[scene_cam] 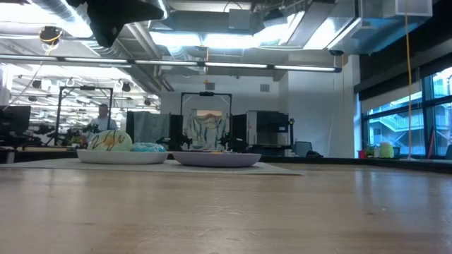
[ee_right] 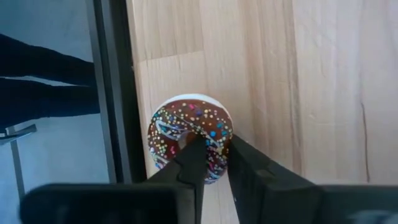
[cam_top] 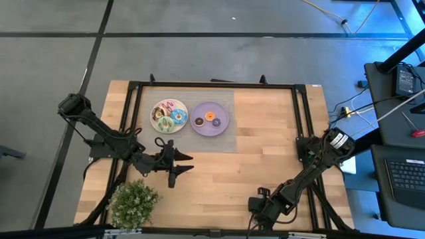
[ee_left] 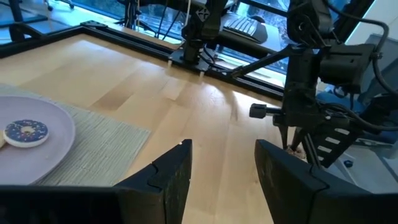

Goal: Pick & Place donuts
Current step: Put the large brown donut on the purple plate

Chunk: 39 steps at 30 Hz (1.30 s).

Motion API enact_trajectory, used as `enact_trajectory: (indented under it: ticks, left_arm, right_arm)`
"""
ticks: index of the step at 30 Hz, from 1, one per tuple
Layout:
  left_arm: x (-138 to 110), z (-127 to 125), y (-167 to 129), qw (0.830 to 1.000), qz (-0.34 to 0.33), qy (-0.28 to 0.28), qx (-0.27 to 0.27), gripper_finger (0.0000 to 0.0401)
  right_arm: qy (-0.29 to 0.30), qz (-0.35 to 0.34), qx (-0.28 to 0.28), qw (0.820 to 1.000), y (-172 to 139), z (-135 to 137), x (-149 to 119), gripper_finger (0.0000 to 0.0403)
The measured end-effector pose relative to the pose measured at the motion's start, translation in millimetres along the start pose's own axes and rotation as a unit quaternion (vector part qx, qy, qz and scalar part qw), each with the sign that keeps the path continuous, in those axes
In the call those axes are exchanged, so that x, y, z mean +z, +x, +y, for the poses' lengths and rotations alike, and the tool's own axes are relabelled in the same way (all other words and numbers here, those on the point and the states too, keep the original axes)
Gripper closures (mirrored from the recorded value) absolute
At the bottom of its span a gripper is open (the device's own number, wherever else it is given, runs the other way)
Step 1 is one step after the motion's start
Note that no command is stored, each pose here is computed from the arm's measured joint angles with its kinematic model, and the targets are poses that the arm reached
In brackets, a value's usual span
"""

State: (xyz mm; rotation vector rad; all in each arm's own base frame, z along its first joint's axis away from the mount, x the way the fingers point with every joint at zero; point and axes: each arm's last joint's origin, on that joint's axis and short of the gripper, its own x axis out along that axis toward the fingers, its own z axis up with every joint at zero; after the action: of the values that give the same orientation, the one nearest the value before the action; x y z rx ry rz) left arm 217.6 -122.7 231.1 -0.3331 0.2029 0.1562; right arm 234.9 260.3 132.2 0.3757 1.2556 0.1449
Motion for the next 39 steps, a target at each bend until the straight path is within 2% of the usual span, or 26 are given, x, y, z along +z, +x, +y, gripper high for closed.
enact_trajectory:
  ticks: [5, 9, 14, 19, 24, 32, 36, 39]
  left_arm:
    - [1, 0, 0, 1.000, -0.004, -0.003, -0.002, 0.0232]
    - [1, -1, 0, 1.000, -0.004, -0.003, -0.002, 0.0230]
    - [3, -2, 0, 1.000, -0.014, -0.009, -0.006, 0.0232]
    - [9, -5, 0, 0.999, -0.039, 0.005, -0.018, 0.0231]
    - [18, -4, -5, 0.998, -0.062, 0.016, -0.019, 0.0231]
    - [41, 1, -24, 0.994, -0.107, 0.036, -0.006, 0.0232]
    - [52, 8, -36, 0.991, -0.125, 0.041, 0.017, 0.0230]
    - [58, 14, -43, 0.988, -0.135, 0.053, 0.058, 0.0232]
  right_arm:
    - [-0.007, 0.008, -0.017, 1.000, -7, 2, 10, 0.0344]
    - [-0.037, 0.026, -0.057, 0.997, -26, 5, 33, 0.0344]
    - [-0.063, 0.016, -0.105, 0.992, -62, -2, 84, 0.0344]
    - [-0.077, -0.071, -0.170, 0.980, -98, -24, 142, 0.0344]
    - [-0.101, -0.083, -0.257, 0.958, -126, -68, 181, 0.0344]
    - [-0.125, -0.034, -0.311, 0.942, -142, -170, 216, 0.0344]
    - [-0.116, -0.073, -0.286, 0.948, -145, -217, 231, 0.0344]
    - [-0.093, -0.129, -0.253, 0.954, -144, -244, 238, 0.0344]
